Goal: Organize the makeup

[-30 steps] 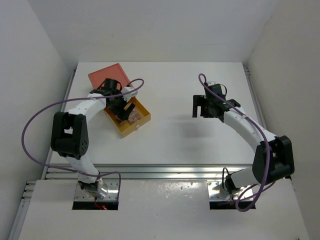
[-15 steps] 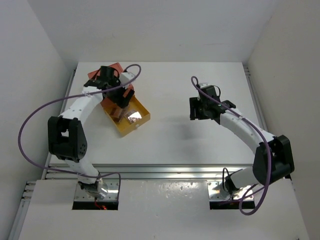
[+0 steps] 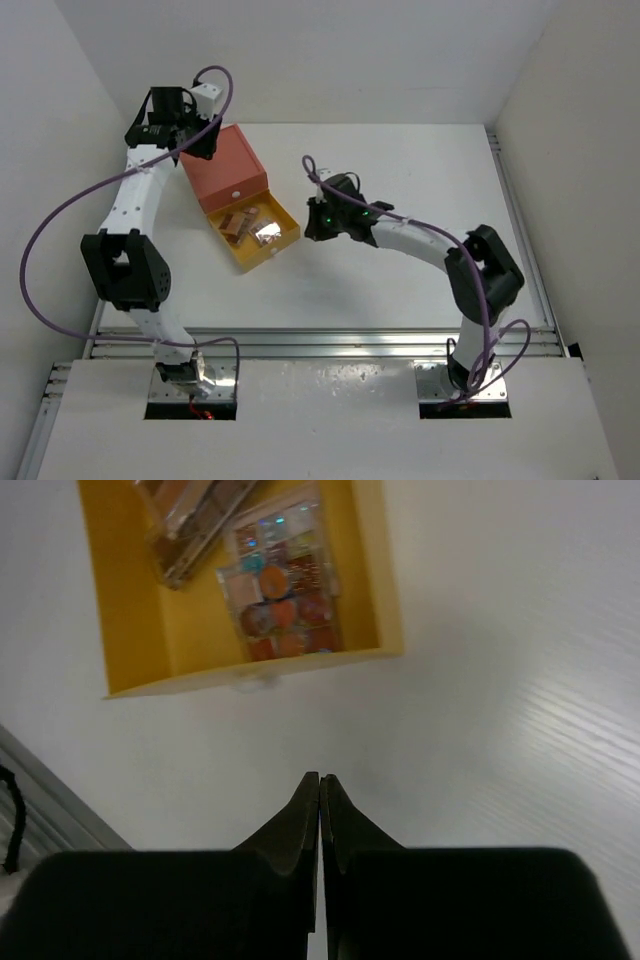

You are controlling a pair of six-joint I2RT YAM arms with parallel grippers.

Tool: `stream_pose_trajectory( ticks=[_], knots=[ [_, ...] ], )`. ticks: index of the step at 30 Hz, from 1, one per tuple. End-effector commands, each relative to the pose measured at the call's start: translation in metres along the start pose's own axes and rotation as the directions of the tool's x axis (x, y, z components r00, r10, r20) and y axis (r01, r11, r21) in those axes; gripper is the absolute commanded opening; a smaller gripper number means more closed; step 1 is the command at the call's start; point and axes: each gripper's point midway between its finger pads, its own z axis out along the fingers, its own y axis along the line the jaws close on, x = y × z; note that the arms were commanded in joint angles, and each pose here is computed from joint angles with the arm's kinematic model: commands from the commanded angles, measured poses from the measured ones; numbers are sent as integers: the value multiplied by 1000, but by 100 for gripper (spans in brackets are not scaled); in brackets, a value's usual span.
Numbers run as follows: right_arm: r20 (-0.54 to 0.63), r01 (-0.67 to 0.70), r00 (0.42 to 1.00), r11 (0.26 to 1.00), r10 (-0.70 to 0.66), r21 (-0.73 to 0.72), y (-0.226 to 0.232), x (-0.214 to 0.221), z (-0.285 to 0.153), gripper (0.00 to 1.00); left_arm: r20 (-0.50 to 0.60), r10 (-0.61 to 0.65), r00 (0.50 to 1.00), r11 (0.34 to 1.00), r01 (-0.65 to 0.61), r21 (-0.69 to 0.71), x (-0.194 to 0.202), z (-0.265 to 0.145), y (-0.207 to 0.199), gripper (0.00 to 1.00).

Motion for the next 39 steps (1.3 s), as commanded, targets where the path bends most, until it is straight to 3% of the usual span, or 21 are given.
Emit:
stream_pose_trajectory(
  ticks=[1, 7, 11, 15, 20, 29, 39],
  knots=[
    [107, -52, 992, 984, 71, -168, 57, -27, 21, 0, -69, -93, 993, 994, 88, -60, 27, 23, 29, 51],
    [97, -183, 974, 966, 204, -184, 72, 1, 68, 0, -103, -120, 987, 990, 111, -87, 58, 58, 39, 51],
    [101, -242, 959, 950, 266, -199, 79, -3, 83, 0, -143, -136, 980, 989, 126, -76, 80, 76, 34, 51],
    [79, -302, 946, 942, 316, -148, 72, 9, 100, 0, -175, -141, 974, 989, 133, -58, 99, 84, 26, 51],
    [96, -375, 912, 905, 399, -202, 80, 3, 117, 0, -229, -136, 964, 991, 131, -38, 131, 89, 18, 51],
    [197, -378, 869, 865, 455, -329, 99, -37, 132, 0, -276, -160, 948, 984, 174, 29, 162, 90, 2, 49],
    [347, -331, 847, 911, 402, -247, 83, -75, 181, 3, -277, -128, 952, 987, 149, 57, 164, 93, 0, 49]
  ],
)
